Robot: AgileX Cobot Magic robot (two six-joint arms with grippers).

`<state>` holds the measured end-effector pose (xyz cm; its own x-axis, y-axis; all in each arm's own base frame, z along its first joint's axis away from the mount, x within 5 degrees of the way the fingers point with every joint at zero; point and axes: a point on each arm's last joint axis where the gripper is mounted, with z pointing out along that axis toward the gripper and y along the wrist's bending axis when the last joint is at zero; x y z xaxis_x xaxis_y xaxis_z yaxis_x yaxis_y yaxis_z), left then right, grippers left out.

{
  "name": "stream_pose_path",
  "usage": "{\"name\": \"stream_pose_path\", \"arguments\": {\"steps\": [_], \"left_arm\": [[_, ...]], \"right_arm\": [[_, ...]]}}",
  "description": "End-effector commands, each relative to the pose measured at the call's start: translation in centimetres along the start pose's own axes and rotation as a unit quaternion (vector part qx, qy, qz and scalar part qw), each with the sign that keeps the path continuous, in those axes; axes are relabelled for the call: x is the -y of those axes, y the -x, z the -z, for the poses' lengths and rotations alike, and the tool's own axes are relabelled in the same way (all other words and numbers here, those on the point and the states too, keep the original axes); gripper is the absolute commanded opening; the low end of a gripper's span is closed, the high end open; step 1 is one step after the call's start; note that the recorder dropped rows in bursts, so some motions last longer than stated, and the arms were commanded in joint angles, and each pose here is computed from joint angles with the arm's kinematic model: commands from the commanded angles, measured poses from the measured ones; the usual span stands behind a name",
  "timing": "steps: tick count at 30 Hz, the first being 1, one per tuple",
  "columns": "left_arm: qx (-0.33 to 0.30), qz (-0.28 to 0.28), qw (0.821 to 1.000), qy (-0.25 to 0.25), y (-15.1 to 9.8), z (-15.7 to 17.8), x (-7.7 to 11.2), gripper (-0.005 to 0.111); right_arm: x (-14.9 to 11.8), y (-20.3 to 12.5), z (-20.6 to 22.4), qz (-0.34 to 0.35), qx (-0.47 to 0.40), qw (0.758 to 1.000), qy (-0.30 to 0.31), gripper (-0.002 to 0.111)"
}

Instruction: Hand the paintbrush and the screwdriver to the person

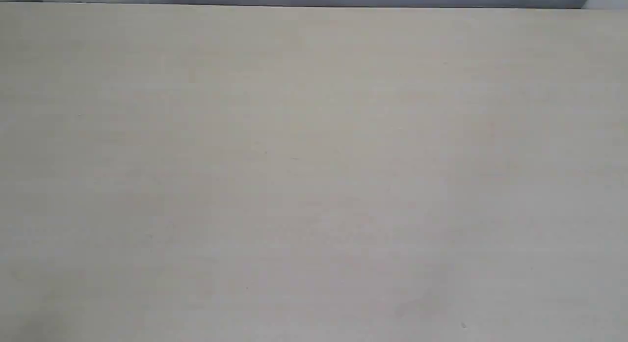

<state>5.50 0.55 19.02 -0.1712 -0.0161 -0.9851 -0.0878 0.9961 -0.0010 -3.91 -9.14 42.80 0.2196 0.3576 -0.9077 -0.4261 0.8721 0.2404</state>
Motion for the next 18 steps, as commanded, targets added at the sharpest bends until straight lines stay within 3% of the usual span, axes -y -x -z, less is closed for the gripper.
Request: {"name": "stream_pose_path", "arguments": {"steps": [1,4,7,13,18], "left_arm": [[0.006,0.002,1.000,-0.003,0.1,0.0,0.0,0.000],[0.006,0.002,1.000,-0.003,0.1,0.0,0.0,0.000],[0.006,0.002,1.000,-0.003,0.1,0.0,0.0,0.000],[0.006,0.002,1.000,-0.003,0.1,0.0,0.0,0.000],[0.006,0.002,1.000,-0.003,0.1,0.0,0.0,0.000]], "right_arm": [[-1.0,-1.0,0.9,0.026,0.017,0.996,-0.080,0.005],[-3.2,-4.0,-2.4,0.060,-0.022,0.985,-0.163,0.005],[-3.7,-7.3,-5.9,0.074,-0.055,0.975,-0.201,0.005],[-0.7,-14.2,-7.5,0.102,-0.096,0.946,-0.292,0.005],[1.1,-19.3,-6.7,0.114,-0.117,0.946,-0.280,0.005]]}}
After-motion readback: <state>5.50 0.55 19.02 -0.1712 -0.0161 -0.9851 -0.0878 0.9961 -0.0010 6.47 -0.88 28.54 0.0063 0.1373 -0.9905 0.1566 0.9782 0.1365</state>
